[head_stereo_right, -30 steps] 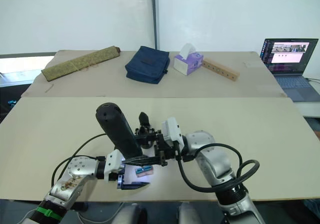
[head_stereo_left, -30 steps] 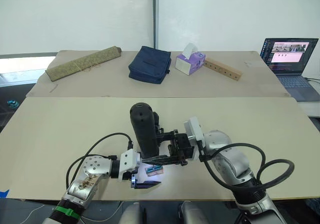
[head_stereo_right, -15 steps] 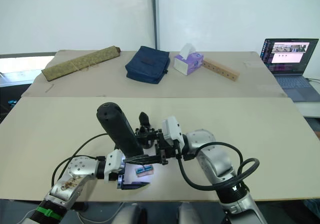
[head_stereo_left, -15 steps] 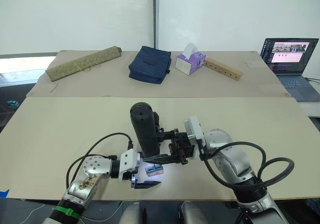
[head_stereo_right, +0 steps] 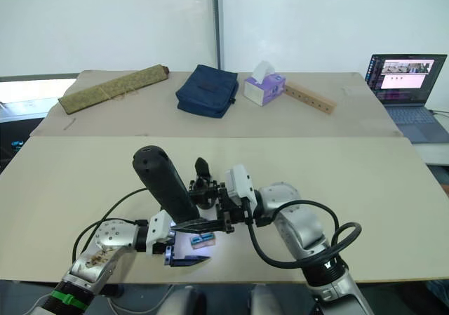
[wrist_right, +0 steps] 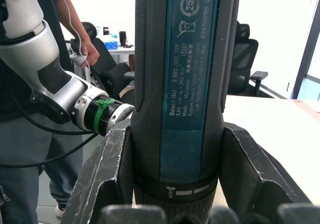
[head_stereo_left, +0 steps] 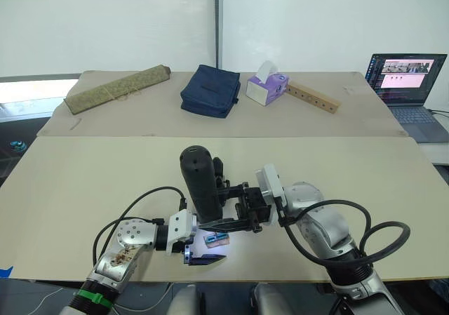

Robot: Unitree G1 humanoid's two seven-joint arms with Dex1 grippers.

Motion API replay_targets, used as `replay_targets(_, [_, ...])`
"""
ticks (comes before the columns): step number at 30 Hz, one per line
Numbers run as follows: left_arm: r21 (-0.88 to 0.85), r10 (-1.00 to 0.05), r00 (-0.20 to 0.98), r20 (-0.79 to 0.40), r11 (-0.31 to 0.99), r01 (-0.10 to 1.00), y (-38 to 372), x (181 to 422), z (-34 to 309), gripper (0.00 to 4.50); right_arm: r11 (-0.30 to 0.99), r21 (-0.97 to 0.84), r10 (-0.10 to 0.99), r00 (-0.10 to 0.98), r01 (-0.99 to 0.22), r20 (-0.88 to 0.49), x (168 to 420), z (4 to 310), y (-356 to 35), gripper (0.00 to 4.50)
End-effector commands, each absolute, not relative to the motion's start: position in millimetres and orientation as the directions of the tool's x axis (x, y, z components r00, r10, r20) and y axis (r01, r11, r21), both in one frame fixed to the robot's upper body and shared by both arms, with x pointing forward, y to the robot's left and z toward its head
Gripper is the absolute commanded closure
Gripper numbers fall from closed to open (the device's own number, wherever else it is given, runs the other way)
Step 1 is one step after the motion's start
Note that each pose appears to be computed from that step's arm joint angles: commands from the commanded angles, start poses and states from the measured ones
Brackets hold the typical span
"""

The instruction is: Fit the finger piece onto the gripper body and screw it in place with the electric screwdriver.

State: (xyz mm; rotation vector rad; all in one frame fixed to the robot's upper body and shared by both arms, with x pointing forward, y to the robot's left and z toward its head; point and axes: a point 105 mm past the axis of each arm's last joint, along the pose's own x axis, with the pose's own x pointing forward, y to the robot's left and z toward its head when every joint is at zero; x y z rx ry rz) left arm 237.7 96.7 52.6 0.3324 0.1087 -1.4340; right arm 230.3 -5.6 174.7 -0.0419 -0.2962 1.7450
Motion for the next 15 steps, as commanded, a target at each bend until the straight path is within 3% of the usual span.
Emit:
replay_targets(1, [0.105,-0.936,0.143,-0.323,0.115,0.988,102.3,234.1,35.5,0.04,-0.174,-0.263,0.96,-0.222,-0.949,0.168,226.3,184.9,-5.0,2.57])
replay_targets(15, [0.106,-0.936,0.143,-0.323,0.115,0.988,102.2,235.4,35.3,0.04,-0.188,-0.261,0.962,-0.231,-0.947,0.146,225.8,184.6,-7.0,2.57])
